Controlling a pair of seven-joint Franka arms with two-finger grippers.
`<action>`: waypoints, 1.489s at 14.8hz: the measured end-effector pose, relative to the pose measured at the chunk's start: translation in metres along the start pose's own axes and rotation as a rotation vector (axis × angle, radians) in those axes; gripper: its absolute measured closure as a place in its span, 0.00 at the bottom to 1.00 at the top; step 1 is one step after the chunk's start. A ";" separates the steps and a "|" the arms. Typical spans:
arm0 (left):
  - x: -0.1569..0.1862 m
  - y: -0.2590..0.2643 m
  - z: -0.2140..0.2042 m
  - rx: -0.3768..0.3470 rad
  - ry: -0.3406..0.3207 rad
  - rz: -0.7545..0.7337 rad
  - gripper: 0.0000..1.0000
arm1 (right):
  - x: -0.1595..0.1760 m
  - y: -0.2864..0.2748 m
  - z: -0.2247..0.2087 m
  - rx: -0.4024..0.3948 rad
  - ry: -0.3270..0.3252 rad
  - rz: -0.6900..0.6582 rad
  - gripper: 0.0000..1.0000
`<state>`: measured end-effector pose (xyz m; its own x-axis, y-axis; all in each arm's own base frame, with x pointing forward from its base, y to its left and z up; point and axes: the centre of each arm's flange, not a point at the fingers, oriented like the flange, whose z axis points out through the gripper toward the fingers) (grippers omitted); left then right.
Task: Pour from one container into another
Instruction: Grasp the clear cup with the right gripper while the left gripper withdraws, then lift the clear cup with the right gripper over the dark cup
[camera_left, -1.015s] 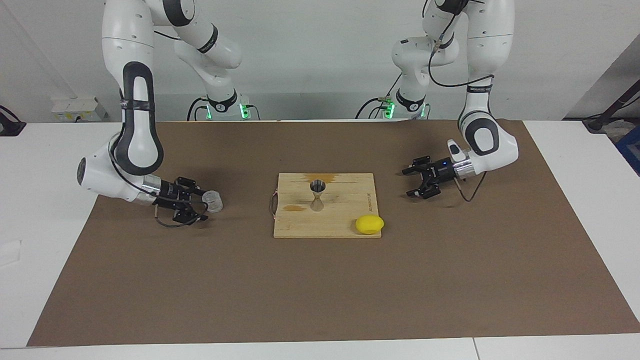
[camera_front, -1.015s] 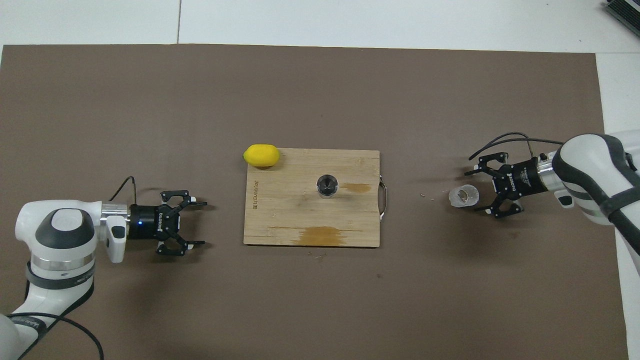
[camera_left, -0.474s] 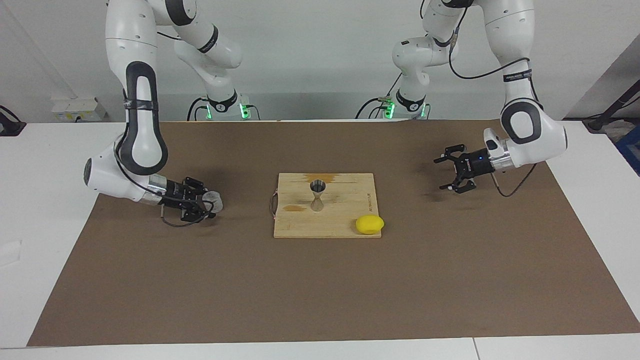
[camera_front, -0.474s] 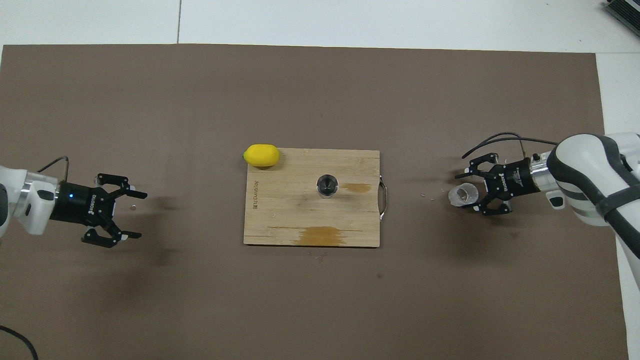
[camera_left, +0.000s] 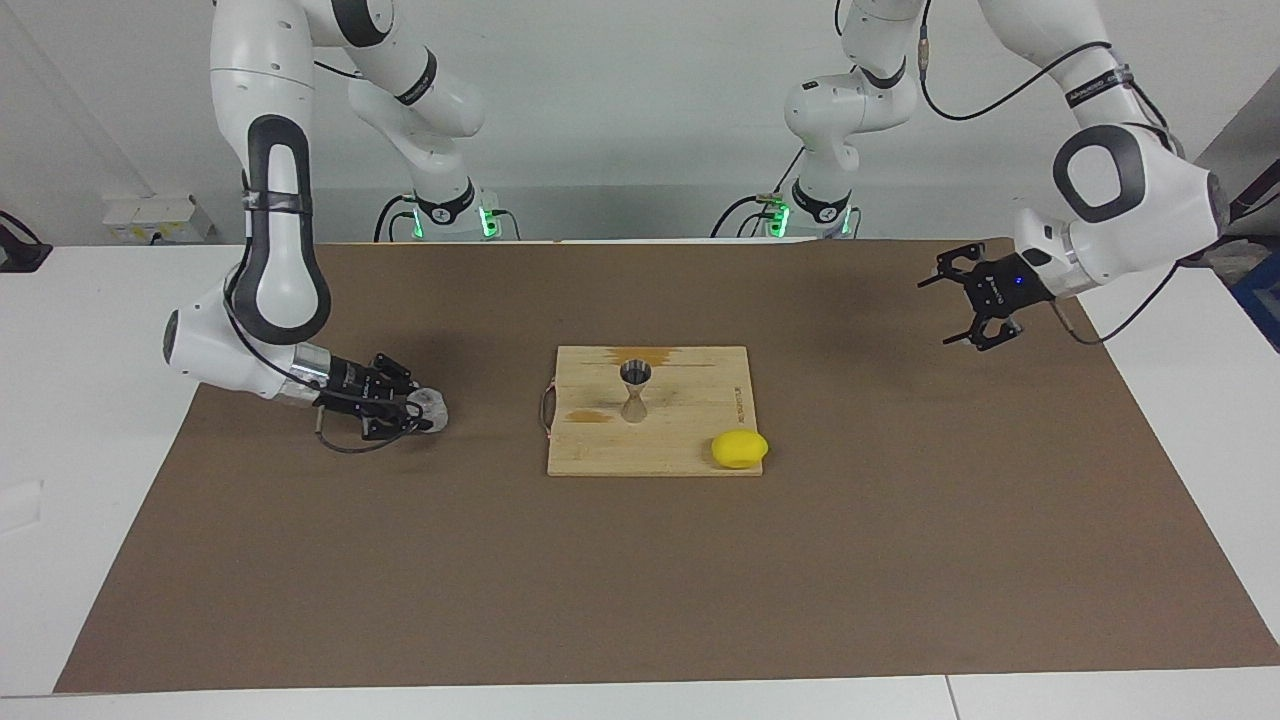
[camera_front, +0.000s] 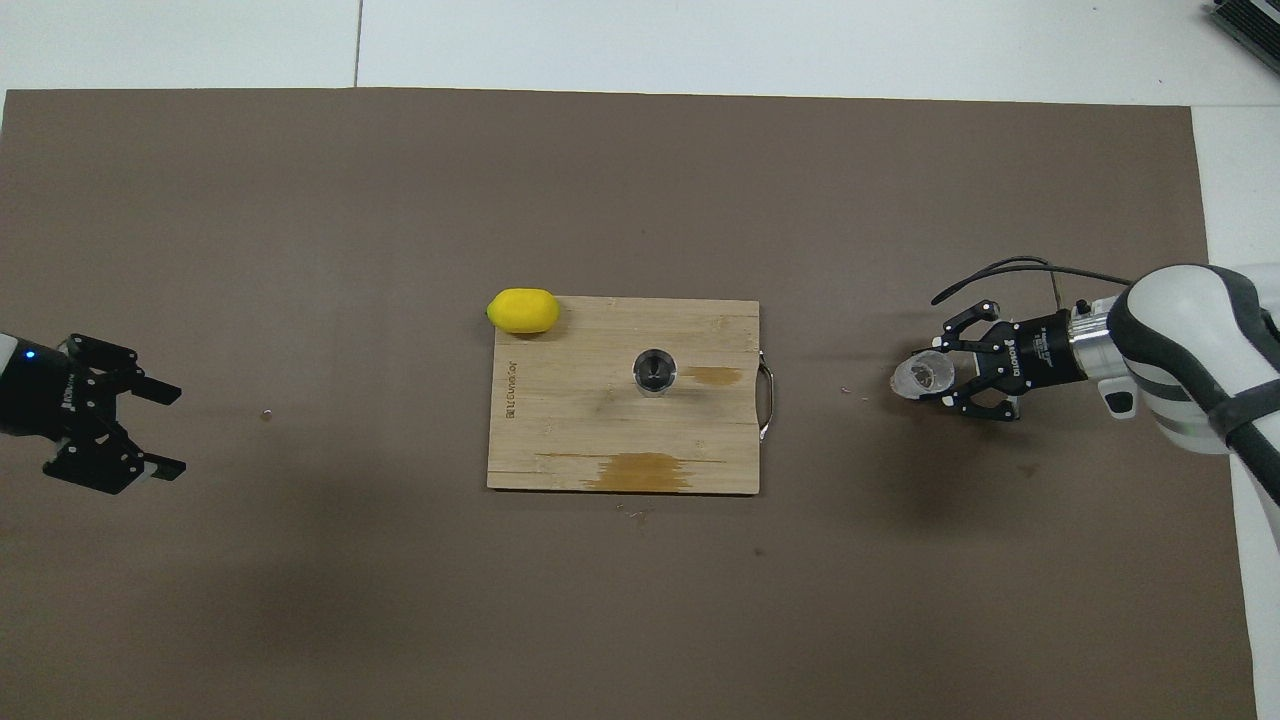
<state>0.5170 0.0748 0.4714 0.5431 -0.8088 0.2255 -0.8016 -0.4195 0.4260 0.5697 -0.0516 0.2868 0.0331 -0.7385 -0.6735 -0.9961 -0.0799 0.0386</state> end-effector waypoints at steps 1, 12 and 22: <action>0.000 0.005 -0.011 0.027 -0.010 -0.045 0.00 | -0.013 -0.003 -0.001 0.006 0.011 0.013 0.50; 0.000 0.062 -0.104 0.230 -0.167 -0.603 0.00 | -0.206 -0.046 0.045 0.049 0.327 -0.021 0.50; 0.033 0.085 -0.094 0.259 -0.182 -0.929 0.00 | -0.299 -0.040 0.066 -0.037 0.435 -0.188 0.50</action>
<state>0.4896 0.0511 0.5971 0.9561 -0.1530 -0.2500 -0.1163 -0.9810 0.1556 0.5944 0.2167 0.4379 0.2514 -0.9202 -0.2999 -0.9662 -0.2568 -0.0221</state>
